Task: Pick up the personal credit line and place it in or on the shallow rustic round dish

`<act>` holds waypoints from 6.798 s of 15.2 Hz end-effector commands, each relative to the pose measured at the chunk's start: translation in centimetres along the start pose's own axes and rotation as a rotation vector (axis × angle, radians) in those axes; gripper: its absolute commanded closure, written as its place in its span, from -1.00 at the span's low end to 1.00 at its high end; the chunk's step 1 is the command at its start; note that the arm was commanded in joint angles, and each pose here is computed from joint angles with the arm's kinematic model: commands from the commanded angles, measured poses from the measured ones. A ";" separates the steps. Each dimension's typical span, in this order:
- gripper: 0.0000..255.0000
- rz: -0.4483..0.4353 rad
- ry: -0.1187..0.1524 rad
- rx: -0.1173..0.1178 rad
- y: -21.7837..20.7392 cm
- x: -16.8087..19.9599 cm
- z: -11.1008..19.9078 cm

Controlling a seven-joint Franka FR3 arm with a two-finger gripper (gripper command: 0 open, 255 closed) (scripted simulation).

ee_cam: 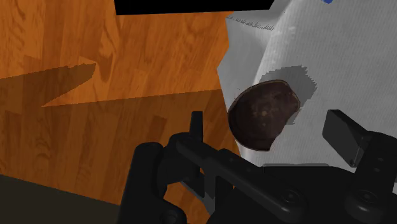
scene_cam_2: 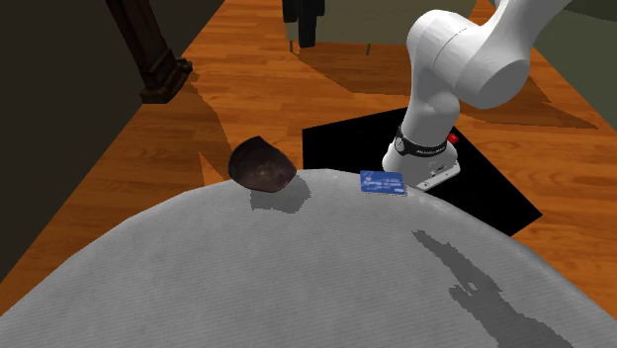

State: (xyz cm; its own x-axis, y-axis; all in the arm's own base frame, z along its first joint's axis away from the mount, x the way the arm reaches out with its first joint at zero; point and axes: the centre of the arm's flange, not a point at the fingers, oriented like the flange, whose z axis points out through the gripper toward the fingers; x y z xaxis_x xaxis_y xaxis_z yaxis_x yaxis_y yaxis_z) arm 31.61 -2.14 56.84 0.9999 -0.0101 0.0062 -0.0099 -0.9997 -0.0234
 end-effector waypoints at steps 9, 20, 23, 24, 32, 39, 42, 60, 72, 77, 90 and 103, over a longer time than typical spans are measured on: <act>-1.00 0.052 -0.206 0.062 -3.6 -0.7 9.0; -1.00 0.124 -0.490 0.148 -9.6 -4.3 20.3; -1.00 0.142 -0.560 0.168 -11.3 -5.6 22.9; -1.00 0.142 -0.560 0.168 -11.4 -5.9 23.3; -1.00 0.142 -0.560 0.168 -12.1 -7.7 26.2; 1.00 0.142 -0.560 0.168 -12.1 -7.7 26.2; 1.00 0.142 -0.560 0.168 -12.0 -7.7 26.2; 1.00 0.142 -0.560 0.168 -12.2 -7.6 19.9; 1.00 0.142 -0.560 0.168 -11.9 -6.4 14.0; 1.00 0.142 -0.560 0.168 -9.6 -0.2 13.7; 1.00 0.142 -0.560 0.168 -4.1 14.4 13.6; 1.00 0.142 -0.560 0.168 -3.9 14.3 20.4</act>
State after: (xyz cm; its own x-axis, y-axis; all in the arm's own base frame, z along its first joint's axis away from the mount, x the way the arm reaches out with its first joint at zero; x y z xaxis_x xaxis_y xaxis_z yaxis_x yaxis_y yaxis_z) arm 46.03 2.02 37.20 0.8405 -0.0835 -0.5354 -0.1882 -0.9715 -0.1438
